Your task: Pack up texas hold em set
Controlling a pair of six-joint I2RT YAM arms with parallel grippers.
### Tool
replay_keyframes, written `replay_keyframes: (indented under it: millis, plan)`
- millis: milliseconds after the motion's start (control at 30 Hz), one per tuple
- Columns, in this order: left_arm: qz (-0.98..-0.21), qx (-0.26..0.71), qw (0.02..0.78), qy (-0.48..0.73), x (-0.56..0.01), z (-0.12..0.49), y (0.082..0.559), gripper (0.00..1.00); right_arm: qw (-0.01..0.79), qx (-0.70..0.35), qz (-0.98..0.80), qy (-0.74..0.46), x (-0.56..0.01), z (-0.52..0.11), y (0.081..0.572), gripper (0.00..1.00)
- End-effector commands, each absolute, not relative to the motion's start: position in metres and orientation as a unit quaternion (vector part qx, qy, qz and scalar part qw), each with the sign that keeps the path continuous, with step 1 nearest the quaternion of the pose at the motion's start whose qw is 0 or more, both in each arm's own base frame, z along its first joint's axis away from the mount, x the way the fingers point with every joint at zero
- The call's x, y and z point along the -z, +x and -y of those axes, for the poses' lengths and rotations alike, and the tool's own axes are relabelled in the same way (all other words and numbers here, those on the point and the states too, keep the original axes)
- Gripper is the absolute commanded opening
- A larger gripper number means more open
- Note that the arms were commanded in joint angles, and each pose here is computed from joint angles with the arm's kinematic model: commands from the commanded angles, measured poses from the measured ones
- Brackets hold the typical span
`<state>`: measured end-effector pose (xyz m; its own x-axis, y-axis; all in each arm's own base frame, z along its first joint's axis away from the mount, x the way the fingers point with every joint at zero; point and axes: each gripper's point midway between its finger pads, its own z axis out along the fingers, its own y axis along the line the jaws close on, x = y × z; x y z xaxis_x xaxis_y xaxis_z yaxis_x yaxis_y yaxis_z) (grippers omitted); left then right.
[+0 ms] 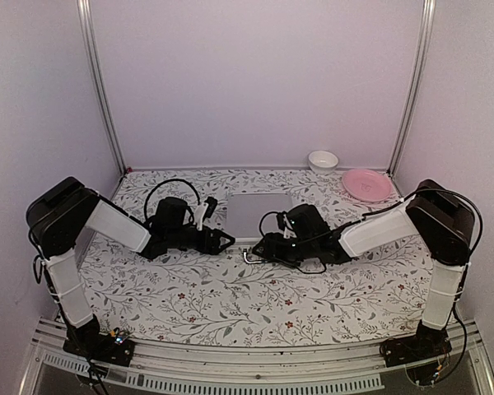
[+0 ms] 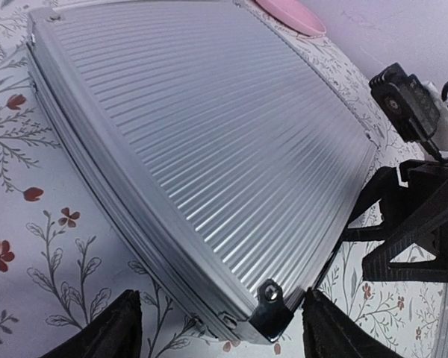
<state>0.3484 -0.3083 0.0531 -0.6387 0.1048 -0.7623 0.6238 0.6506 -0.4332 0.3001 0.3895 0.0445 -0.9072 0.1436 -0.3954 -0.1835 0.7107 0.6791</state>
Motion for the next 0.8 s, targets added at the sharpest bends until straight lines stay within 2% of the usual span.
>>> replay_keyframes:
  millis: [0, 767]
  plan:
    - [-0.826, 0.361, 0.37, 0.225, -0.051, 0.308, 0.349, 0.74, 0.222, -0.384, -0.896, -0.008, -0.045, -0.4, 0.309, 0.66]
    - [-0.822, 0.363, 0.377, 0.225, -0.053, 0.308, 0.349, 0.74, 0.178, -0.452, -0.873, 0.038, -0.067, -0.415, 0.301, 0.65]
